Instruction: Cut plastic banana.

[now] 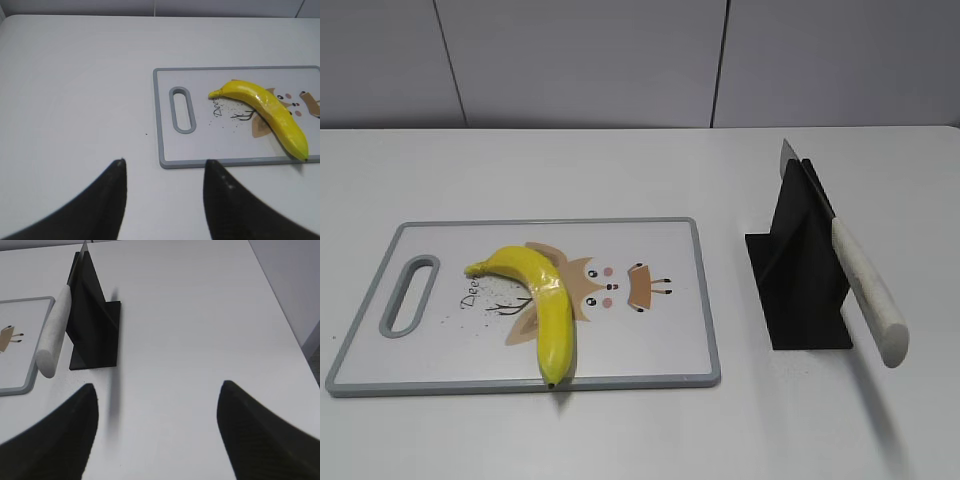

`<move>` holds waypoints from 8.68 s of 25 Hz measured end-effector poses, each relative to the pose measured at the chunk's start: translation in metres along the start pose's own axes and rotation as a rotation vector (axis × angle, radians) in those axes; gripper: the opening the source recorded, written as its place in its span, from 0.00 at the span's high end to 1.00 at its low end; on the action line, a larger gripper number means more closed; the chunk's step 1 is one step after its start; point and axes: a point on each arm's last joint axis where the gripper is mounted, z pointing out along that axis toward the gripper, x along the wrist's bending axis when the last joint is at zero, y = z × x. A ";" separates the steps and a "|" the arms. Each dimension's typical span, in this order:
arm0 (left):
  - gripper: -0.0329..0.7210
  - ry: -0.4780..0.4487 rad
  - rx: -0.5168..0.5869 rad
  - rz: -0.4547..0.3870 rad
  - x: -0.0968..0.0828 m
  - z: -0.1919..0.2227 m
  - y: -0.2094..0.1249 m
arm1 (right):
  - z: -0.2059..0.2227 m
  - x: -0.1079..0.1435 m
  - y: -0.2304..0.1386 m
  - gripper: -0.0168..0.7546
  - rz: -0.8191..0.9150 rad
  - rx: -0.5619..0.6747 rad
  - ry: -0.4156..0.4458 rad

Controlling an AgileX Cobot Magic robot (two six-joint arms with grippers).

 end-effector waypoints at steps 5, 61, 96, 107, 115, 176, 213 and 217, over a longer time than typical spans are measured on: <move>0.31 0.000 0.000 0.000 0.000 0.000 0.000 | 0.000 0.000 0.000 0.22 0.000 0.000 0.000; 0.31 0.004 -0.002 0.002 0.000 0.000 0.000 | 0.047 0.004 0.051 0.22 -0.072 0.313 -0.065; 0.31 0.000 -0.002 0.000 0.000 0.000 0.000 | 0.208 0.125 0.085 0.22 -0.104 0.933 0.007; 0.31 0.000 -0.002 0.000 0.000 0.000 0.000 | 0.260 0.127 0.045 0.22 -0.188 1.070 -0.120; 0.31 0.000 -0.002 0.000 0.000 0.000 0.000 | 0.275 0.127 0.029 0.37 -0.201 1.131 -0.155; 0.31 0.025 -0.029 0.072 0.007 0.027 0.054 | 0.230 0.159 0.166 0.73 -0.645 0.584 0.264; 0.39 -0.732 0.593 0.985 -0.082 0.272 0.113 | 0.312 0.224 0.097 0.73 -1.199 0.517 1.086; 0.84 -0.732 0.595 0.985 -0.083 0.274 0.112 | 0.313 0.224 0.098 0.73 -1.199 0.514 1.084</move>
